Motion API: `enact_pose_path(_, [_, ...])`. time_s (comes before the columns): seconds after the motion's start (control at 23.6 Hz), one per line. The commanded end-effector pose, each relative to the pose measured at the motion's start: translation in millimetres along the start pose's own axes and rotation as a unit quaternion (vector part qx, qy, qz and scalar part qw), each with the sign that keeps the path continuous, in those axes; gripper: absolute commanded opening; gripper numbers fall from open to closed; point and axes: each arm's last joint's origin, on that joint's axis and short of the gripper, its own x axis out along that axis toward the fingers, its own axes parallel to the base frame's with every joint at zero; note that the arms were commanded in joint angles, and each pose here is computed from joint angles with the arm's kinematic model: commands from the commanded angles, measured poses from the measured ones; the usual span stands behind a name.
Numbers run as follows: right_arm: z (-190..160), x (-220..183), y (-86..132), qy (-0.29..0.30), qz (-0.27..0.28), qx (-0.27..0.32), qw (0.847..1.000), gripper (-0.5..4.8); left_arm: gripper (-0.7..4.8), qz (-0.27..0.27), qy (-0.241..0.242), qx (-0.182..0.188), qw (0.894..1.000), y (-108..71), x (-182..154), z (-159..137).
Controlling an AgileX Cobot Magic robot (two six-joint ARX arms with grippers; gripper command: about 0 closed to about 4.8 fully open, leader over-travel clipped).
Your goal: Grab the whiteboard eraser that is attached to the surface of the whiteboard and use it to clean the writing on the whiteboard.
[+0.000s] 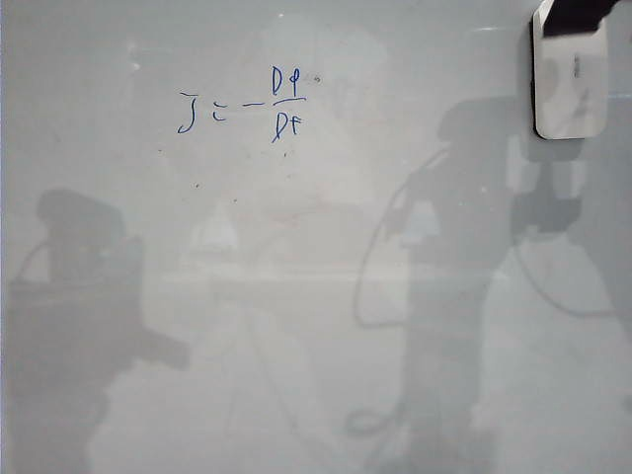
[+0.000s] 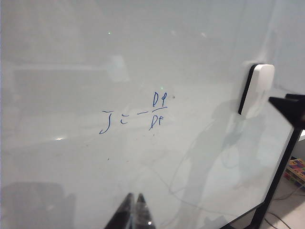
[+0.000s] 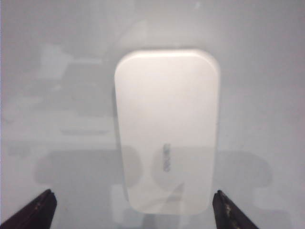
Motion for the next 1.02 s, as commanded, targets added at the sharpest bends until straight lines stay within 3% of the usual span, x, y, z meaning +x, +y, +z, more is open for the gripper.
enact_pose_path(0.04, [-0.2,8.2,2.5,-0.018,-0.027,-0.014,0.999,4.79,-0.05,-0.003,-0.005,0.006,1.0,-1.0,-0.6,2.6])
enact_pose_path(0.25, [0.5,13.5,2.8,-0.034,-0.051,-0.052,0.997,4.79,-0.05,-0.003,-0.002,-0.002,1.0,-0.9,-0.6,2.0])
enact_pose_path(1.02, [6.9,42.7,9.9,-0.022,-0.076,-0.058,0.995,4.79,-0.05,-0.003,-0.001,-0.003,1.0,-0.9,-0.6,1.6])
